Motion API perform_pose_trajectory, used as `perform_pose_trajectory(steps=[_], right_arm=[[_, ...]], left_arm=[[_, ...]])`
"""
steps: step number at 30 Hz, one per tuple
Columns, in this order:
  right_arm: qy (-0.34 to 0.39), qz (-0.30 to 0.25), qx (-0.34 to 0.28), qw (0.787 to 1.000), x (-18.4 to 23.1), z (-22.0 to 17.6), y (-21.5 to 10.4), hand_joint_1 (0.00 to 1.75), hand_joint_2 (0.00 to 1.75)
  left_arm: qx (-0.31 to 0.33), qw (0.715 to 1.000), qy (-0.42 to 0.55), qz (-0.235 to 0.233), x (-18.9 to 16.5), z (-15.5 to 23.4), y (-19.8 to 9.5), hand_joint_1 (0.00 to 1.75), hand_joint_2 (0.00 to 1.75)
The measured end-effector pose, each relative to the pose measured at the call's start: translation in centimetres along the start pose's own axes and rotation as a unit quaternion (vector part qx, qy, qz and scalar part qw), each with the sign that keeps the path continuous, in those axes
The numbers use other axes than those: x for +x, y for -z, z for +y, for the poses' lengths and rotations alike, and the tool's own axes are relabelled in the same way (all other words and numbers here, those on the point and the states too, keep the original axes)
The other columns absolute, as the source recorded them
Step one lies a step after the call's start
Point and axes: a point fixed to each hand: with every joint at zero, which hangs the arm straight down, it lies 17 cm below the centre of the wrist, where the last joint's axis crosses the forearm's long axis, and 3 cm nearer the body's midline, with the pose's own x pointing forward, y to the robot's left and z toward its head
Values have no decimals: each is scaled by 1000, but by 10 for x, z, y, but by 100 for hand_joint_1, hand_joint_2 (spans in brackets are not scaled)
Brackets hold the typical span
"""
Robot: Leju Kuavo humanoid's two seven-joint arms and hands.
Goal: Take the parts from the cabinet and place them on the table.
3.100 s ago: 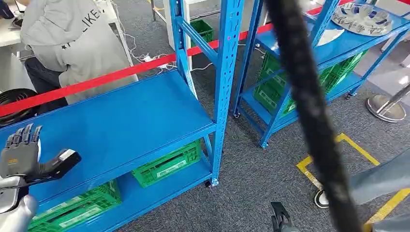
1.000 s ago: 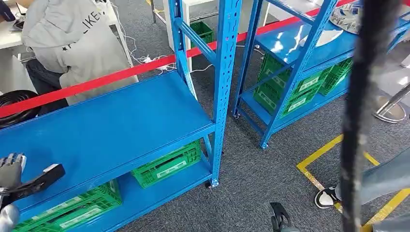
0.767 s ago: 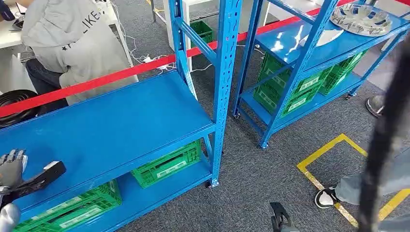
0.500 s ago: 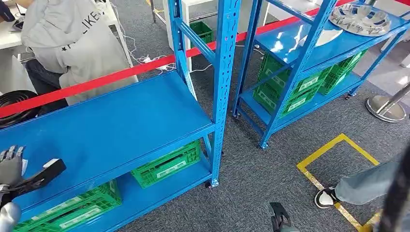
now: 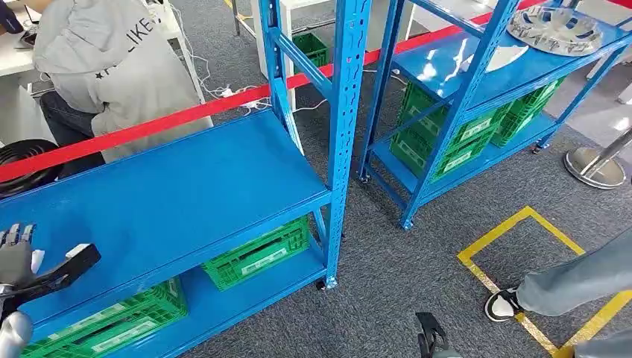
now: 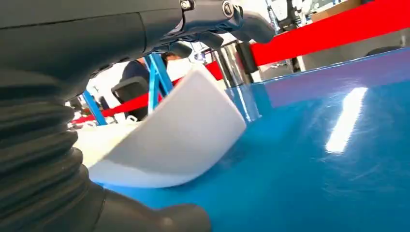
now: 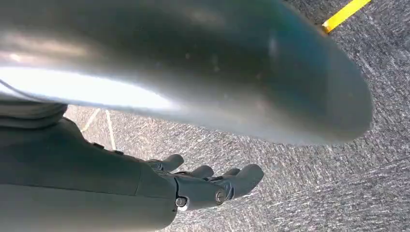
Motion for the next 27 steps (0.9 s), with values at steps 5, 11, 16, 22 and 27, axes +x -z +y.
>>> perform_pose_trajectory(steps=[5, 11, 16, 22, 27], right_arm=[[1, 1, 1, 1000, 0, 1, 0, 0, 0], [4, 1, 1, 1000, 0, 2, 0, 0, 0], [5, 1, 2, 1000, -1, 2, 0, 0, 0], [7, 2, 2, 1000, -1, 2, 0, 0, 0], [12, 2, 2, 1000, -1, 2, 0, 0, 0]], left_arm=[[-8, 1000, 13, 22, -8, -1, 0, 0, 175], [-26, 998, 18, 49, -21, -6, -1, 175, 175], [-44, 997, 25, 65, -37, -18, -5, 175, 175], [-53, 996, 28, 70, -47, -25, -9, 175, 175], [-52, 996, 29, 68, -48, -25, -8, 175, 175]])
